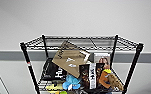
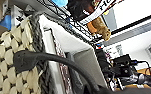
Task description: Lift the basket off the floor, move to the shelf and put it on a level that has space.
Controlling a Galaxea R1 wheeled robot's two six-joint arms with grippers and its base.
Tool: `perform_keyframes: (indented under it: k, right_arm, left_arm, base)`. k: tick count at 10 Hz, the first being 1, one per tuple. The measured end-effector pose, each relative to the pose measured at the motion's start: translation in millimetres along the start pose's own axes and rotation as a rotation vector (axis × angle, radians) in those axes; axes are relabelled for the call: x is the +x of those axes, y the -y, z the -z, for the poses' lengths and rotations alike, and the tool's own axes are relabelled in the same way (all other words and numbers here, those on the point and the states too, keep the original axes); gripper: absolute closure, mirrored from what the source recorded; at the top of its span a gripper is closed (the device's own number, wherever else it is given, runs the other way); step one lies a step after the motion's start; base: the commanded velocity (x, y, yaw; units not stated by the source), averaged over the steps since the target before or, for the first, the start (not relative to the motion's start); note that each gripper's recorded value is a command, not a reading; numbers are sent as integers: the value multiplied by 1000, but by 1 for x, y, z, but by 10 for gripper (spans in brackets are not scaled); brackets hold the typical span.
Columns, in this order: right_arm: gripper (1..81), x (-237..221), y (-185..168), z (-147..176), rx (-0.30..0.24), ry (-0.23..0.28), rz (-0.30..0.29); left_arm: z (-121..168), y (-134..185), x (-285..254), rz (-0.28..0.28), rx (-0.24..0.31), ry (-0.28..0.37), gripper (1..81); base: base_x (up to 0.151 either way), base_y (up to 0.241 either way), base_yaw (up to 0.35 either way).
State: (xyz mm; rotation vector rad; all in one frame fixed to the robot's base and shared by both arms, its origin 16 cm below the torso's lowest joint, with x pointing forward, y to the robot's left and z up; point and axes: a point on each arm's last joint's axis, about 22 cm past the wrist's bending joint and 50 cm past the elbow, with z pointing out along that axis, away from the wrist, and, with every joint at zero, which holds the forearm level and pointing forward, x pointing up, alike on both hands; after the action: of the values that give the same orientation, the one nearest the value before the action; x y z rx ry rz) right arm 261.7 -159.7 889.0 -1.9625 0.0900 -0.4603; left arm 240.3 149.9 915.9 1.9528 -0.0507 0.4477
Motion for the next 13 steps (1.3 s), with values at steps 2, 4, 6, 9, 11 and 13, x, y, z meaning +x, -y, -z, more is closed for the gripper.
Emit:
perform_keyframes:
  k: [2,4,6,9,11,13]
  right_arm:
    - [811,11,24,7,28,-3,31]
    - [811,25,52,17,58,-12,77]
    - [811,34,82,25,92,-11,115]
    - [811,46,114,37,116,-6,141]
    - [811,55,137,44,132,3,174]
    - [811,67,162,52,149,6,207]
  left_arm:
    - [8,-21,11,-33,-23,-4,811]
    - [15,-47,24,-78,-53,-15,811]
    - [23,-68,34,-109,-73,-24,811]
    - [35,-100,51,-136,-101,-28,811]
    - [44,-124,64,-158,-120,-35,811]
    - [54,-144,73,-176,-128,-32,811]
  base:
    - [0,0,0]
    - [0,0,0]
    - [0,0,0]
    - [0,0,0]
    - [0,0,0]
    - [0,0,0]
